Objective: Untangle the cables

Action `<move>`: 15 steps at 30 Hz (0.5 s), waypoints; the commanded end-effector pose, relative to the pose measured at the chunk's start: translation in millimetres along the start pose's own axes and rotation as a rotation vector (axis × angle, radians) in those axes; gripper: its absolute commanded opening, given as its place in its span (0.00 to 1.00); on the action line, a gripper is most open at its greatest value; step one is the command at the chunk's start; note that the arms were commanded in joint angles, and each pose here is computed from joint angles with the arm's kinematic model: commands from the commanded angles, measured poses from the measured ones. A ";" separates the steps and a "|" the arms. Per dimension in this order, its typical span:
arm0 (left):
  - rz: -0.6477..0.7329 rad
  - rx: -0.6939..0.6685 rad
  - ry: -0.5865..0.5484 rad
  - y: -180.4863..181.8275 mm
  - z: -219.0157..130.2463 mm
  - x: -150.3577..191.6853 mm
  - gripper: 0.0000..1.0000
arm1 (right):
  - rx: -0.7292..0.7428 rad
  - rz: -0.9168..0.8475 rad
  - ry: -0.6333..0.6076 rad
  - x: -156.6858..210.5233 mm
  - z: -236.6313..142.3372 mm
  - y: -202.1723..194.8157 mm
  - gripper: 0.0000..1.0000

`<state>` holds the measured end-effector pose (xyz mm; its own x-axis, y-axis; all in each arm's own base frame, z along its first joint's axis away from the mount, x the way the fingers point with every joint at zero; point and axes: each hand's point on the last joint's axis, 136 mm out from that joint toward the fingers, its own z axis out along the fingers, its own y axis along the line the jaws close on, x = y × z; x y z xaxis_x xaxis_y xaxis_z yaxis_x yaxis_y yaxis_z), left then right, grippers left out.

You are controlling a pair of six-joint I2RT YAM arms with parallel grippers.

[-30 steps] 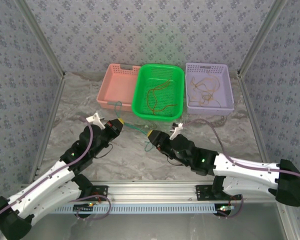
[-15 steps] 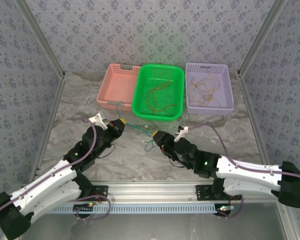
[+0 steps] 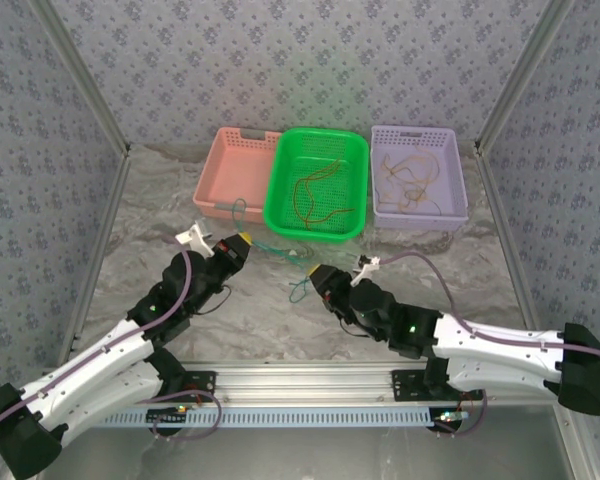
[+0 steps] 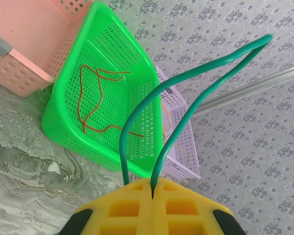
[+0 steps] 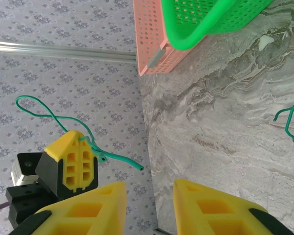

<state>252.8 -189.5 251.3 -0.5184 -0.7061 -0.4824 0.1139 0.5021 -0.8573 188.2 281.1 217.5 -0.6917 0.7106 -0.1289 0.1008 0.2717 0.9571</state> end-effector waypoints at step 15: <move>-0.004 0.040 0.001 -8.3 0.6 3.9 0.00 | -0.029 0.005 -0.088 -23.4 23.4 36.1 0.34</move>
<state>250.8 -193.8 245.8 -0.5315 -0.6956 -0.4834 0.1160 0.5054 -0.8550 217.5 285.6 233.7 -0.6369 0.7561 -0.1504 0.1041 0.2776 0.9550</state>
